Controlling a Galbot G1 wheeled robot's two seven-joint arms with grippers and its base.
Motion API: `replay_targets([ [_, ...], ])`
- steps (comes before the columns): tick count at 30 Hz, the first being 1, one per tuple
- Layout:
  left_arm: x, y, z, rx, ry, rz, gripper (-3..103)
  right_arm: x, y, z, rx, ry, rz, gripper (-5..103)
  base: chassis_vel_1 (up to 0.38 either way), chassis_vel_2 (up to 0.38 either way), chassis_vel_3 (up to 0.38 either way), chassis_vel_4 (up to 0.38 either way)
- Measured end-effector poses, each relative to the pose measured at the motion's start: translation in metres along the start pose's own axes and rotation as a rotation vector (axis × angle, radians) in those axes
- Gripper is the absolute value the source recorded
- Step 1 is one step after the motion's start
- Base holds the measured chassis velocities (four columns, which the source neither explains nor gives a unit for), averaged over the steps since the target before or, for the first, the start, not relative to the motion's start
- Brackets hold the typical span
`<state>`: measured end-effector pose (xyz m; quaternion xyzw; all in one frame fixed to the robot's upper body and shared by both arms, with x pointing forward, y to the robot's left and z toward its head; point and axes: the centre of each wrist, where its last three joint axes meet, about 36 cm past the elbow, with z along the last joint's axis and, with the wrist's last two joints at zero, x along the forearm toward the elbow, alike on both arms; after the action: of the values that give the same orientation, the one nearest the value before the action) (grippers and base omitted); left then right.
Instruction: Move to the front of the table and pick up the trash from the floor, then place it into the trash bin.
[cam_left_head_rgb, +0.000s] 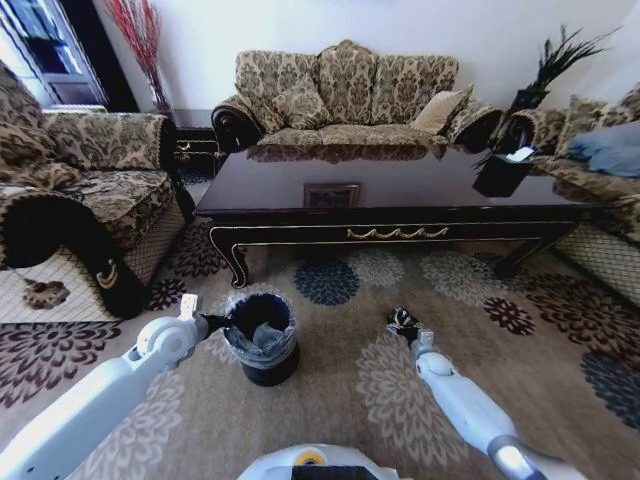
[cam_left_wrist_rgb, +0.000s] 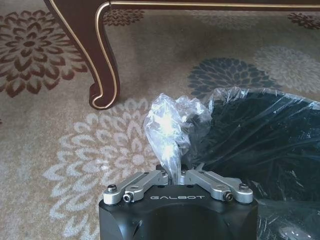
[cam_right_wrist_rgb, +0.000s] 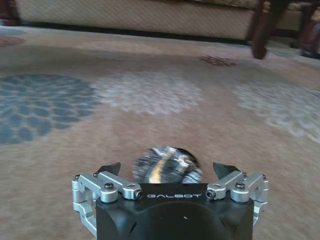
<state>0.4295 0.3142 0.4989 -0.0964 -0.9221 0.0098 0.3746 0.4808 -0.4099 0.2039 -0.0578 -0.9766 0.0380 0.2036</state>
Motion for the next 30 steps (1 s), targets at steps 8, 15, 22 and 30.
replay_targets([
  [8,0.000,0.000,0.000,0.001,-0.002,0.003,3,-0.014,-0.007,0.002,-0.018,0.040,0.068,100,-0.002,-0.019,-0.005,0.004],
  [15,-0.001,0.000,0.001,-0.001,0.001,0.003,3,-0.012,-0.002,0.012,-0.028,0.058,0.055,97,0.000,0.000,0.000,0.000],
  [22,0.001,-0.001,0.001,-0.006,0.001,0.003,3,-0.016,0.007,0.011,-0.046,0.060,0.048,98,0.000,0.000,0.000,0.000],
  [30,0.004,-0.003,0.001,-0.015,0.000,0.004,3,-0.030,0.022,-0.003,-0.132,0.065,0.057,100,0.000,0.000,0.000,0.000],
])
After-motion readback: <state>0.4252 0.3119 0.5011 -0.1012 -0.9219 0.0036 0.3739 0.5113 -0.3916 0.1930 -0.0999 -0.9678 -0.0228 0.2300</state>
